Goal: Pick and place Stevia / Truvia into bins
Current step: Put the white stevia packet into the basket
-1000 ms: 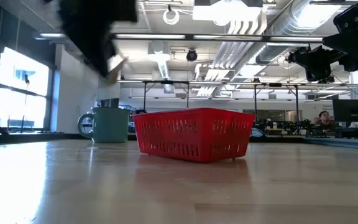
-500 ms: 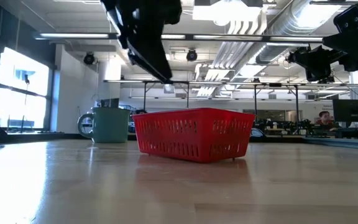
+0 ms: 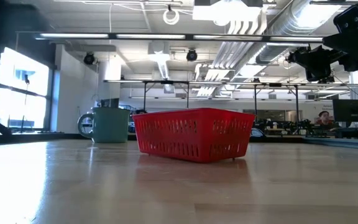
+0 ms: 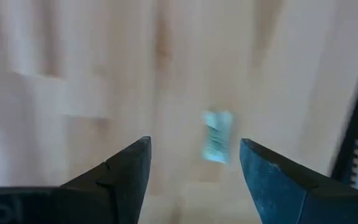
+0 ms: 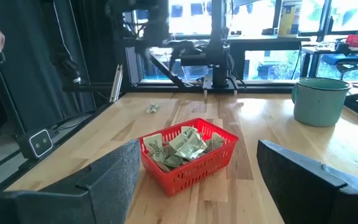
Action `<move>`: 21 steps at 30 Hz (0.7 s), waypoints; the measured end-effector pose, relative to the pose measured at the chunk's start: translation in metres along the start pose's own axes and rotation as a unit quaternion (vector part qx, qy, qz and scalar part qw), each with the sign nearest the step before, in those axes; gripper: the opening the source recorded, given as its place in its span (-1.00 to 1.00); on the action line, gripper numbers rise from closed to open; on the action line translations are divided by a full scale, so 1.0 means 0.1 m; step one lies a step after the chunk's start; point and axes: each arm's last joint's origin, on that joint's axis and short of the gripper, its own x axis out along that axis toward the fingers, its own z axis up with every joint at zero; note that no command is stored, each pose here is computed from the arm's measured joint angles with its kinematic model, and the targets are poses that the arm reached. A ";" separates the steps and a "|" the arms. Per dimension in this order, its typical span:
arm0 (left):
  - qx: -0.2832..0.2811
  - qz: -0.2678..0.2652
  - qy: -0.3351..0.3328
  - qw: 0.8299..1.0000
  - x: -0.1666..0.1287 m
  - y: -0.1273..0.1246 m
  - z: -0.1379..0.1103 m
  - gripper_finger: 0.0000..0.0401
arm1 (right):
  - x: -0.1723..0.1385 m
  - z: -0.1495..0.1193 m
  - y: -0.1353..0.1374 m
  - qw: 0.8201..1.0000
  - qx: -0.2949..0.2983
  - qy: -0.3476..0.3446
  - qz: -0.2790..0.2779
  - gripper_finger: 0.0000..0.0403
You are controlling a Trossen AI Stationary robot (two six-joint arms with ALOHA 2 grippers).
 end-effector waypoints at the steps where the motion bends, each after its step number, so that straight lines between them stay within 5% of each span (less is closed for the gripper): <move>1: -0.001 -0.006 0.000 1.000 0.04 -0.09 -0.07 0.39 | 0.00 0.00 0.00 1.000 0.000 0.000 0.000 0.55; 9: -0.046 -0.037 -0.060 0.996 0.45 -0.46 -0.44 0.32 | 0.00 0.00 0.00 1.000 0.000 0.000 0.000 0.55; 21: -0.063 -0.030 -0.064 0.995 0.95 -0.27 -0.65 0.27 | 0.00 0.00 0.00 1.000 0.000 0.000 0.000 0.55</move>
